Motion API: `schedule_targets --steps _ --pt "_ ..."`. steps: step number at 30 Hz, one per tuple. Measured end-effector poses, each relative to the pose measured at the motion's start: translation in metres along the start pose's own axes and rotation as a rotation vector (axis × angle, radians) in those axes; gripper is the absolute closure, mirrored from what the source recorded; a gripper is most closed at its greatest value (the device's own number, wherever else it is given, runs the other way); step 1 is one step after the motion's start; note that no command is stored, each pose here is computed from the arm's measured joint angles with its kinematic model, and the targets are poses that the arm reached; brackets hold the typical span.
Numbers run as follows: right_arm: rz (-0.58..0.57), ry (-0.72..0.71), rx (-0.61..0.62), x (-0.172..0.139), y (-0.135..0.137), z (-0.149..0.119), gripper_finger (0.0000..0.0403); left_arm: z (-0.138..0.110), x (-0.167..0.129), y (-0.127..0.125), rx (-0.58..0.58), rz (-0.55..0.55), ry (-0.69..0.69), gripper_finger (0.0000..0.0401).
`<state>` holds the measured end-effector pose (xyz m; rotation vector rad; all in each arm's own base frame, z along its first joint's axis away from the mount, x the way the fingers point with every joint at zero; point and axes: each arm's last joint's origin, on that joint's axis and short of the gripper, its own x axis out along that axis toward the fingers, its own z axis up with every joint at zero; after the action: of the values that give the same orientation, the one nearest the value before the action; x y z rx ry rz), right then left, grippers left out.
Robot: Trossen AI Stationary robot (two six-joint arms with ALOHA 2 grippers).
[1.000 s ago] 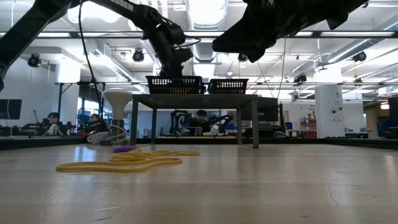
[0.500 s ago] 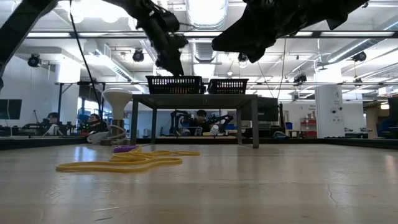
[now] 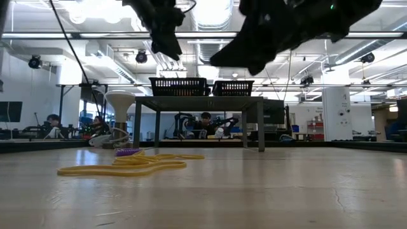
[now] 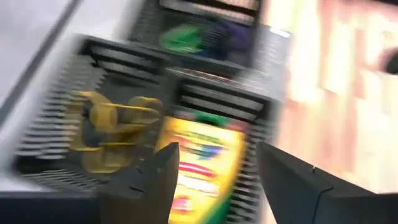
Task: Pick & Place Office Desk Supplies
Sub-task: Put the yellow rubber band into the top left black bin on the shelf
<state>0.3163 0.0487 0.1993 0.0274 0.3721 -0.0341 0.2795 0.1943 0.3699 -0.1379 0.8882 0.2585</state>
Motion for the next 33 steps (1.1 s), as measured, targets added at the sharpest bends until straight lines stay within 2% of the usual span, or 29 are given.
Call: schedule_targets --steps 5,10,16,20,24,28,33 --pt "-0.006 0.076 0.014 0.027 0.002 -0.031 0.0339 -0.045 0.015 -0.076 0.079 -0.097 -0.118 0.0207" --pt "-0.029 0.134 0.095 0.042 -0.004 -0.052 0.0335 -0.113 0.034 -0.149 0.147 -0.146 -0.294 0.0218" --pt "0.011 0.173 0.14 0.056 -0.019 -0.061 0.0293 -0.197 0.055 -0.204 0.207 -0.128 -0.48 0.022" --pt "0.003 0.194 0.103 0.075 -0.025 -0.065 0.0258 -0.238 0.062 -0.218 0.159 -0.127 -0.569 0.022" --pt "0.008 0.206 0.05 0.096 -0.027 -0.066 0.0237 -0.261 0.066 -0.216 0.053 -0.084 -0.58 0.022" --pt "0.052 0.265 0.022 0.113 -0.028 -0.065 0.0237 -0.27 0.071 -0.211 -0.027 -0.07 -0.556 0.022" --pt "0.048 0.401 -0.014 0.123 -0.03 -0.059 0.0261 -0.269 0.071 -0.211 -0.036 -0.067 -0.56 0.022"
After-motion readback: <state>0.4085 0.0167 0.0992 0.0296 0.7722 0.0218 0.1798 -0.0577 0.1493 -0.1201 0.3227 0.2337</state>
